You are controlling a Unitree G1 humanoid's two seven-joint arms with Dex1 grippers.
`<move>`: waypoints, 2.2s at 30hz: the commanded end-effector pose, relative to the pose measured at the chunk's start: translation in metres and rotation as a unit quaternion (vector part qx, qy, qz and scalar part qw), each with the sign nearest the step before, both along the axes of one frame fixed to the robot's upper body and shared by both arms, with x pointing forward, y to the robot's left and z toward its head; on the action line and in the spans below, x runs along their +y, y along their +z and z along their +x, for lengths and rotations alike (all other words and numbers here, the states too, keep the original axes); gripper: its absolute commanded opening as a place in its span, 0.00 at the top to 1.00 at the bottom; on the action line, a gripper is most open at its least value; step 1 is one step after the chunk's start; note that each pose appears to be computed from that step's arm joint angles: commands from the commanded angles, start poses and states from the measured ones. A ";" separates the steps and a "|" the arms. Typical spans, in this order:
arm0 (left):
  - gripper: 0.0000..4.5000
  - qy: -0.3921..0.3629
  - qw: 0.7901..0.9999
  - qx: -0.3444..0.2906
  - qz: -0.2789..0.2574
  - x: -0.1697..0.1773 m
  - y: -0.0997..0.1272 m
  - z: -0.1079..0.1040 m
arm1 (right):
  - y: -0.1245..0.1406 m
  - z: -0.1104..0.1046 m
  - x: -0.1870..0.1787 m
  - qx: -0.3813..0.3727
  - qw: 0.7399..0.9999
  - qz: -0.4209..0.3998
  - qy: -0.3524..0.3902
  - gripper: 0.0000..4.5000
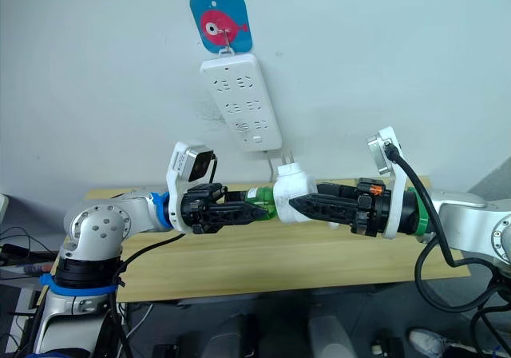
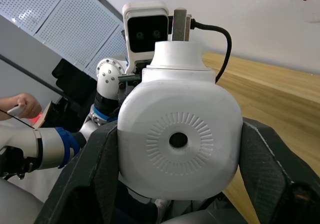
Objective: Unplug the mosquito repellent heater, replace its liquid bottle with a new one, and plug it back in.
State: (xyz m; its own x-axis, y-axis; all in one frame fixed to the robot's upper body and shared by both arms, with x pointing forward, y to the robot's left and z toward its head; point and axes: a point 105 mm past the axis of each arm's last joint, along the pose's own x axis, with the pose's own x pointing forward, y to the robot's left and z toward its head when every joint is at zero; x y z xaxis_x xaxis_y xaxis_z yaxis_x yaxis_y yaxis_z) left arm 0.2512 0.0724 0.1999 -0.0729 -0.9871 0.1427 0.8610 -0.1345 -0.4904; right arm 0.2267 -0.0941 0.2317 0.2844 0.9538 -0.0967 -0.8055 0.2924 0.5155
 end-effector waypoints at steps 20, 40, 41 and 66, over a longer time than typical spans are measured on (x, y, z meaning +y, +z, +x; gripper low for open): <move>0.49 0.033 0.998 -0.005 -0.054 -0.012 0.020 0.015 | -0.035 -0.031 -0.007 -0.030 0.990 -0.129 0.055 0.00; 0.49 -0.057 0.998 0.004 0.008 0.001 0.015 -0.001 | -0.043 0.013 -0.010 -0.198 0.966 -0.163 0.042 1.00; 0.49 -0.055 0.998 0.005 0.008 0.001 0.014 -0.001 | -0.041 0.009 -0.006 -0.197 0.966 -0.157 0.054 1.00; 0.49 -0.047 0.985 -0.135 0.098 -0.002 -0.015 0.006 | 0.006 0.004 0.013 -0.165 0.985 -0.050 0.026 1.00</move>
State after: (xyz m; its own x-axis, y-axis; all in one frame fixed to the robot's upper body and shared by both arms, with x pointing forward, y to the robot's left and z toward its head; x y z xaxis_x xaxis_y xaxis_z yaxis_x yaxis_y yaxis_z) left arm 0.2654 0.0724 0.1770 -0.1230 -0.9888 -0.0844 0.9399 -0.0888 -0.3297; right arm 0.2303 -0.0807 0.2280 0.2667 0.9550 -0.1297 -0.9346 0.2891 0.2073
